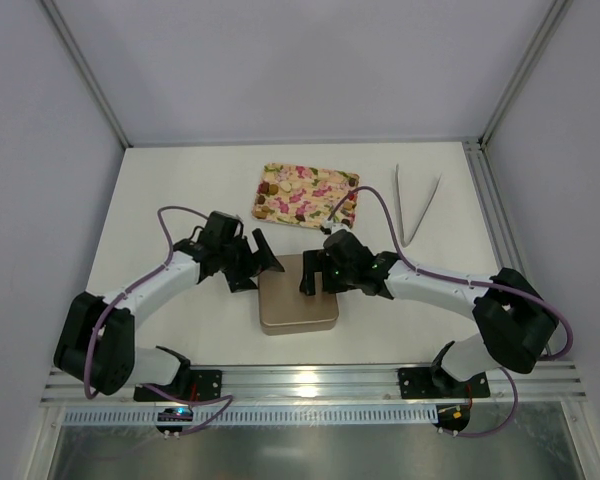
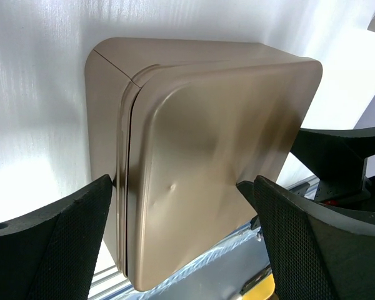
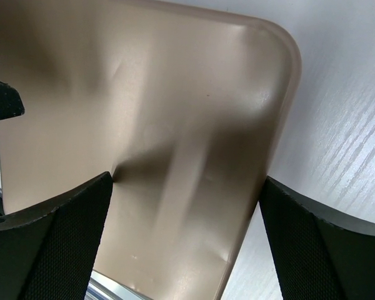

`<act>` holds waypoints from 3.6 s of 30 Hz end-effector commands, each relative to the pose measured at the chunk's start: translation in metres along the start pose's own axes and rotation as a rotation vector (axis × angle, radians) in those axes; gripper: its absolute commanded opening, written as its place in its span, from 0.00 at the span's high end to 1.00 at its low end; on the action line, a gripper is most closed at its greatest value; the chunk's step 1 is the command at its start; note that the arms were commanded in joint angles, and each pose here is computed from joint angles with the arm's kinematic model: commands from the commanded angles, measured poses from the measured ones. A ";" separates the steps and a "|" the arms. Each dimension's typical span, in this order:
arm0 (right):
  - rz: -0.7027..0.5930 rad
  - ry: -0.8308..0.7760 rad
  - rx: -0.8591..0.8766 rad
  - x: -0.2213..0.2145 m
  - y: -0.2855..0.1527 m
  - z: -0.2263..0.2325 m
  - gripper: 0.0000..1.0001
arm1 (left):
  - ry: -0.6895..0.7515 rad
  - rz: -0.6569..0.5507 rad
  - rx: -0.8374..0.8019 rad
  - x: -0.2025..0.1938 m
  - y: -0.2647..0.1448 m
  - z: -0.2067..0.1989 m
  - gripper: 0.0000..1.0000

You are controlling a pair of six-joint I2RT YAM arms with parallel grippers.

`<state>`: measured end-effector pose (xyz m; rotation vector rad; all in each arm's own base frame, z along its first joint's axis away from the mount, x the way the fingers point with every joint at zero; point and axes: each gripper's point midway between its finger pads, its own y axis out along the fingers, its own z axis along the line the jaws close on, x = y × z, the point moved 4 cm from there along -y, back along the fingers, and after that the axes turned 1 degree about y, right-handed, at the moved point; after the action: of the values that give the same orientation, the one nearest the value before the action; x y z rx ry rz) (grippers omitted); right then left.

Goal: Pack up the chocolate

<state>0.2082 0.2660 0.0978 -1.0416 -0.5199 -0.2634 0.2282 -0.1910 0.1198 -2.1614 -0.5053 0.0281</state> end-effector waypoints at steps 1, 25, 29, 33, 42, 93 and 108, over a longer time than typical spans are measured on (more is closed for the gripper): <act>-0.086 -0.023 0.102 0.025 -0.015 0.026 0.05 | 0.028 -0.005 -0.063 0.007 -0.004 -0.020 0.10; -0.060 -0.050 0.002 0.025 -0.008 0.015 0.12 | 0.001 0.028 0.013 -0.001 0.008 -0.001 0.26; -0.036 -0.051 -0.022 0.019 -0.001 0.010 0.09 | -0.008 0.034 0.056 -0.005 0.012 0.010 0.26; -0.019 -0.048 -0.029 0.014 0.005 0.007 0.08 | -0.014 0.041 0.093 -0.009 0.017 0.021 0.29; 0.017 -0.041 -0.025 0.002 0.014 0.002 0.08 | -0.060 0.081 0.163 -0.026 0.030 0.052 0.35; -0.494 0.091 0.030 0.115 -0.168 -0.036 0.04 | 0.412 -0.270 0.176 0.070 -0.114 -0.051 0.05; -0.662 0.108 -0.088 0.095 -0.233 -0.057 0.00 | 0.462 -0.423 0.094 0.037 -0.177 -0.040 0.04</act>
<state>0.2026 0.1132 0.3043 -0.8743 -0.7475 -0.9095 0.2126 -0.1218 0.2925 -1.8780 -0.6702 -0.6535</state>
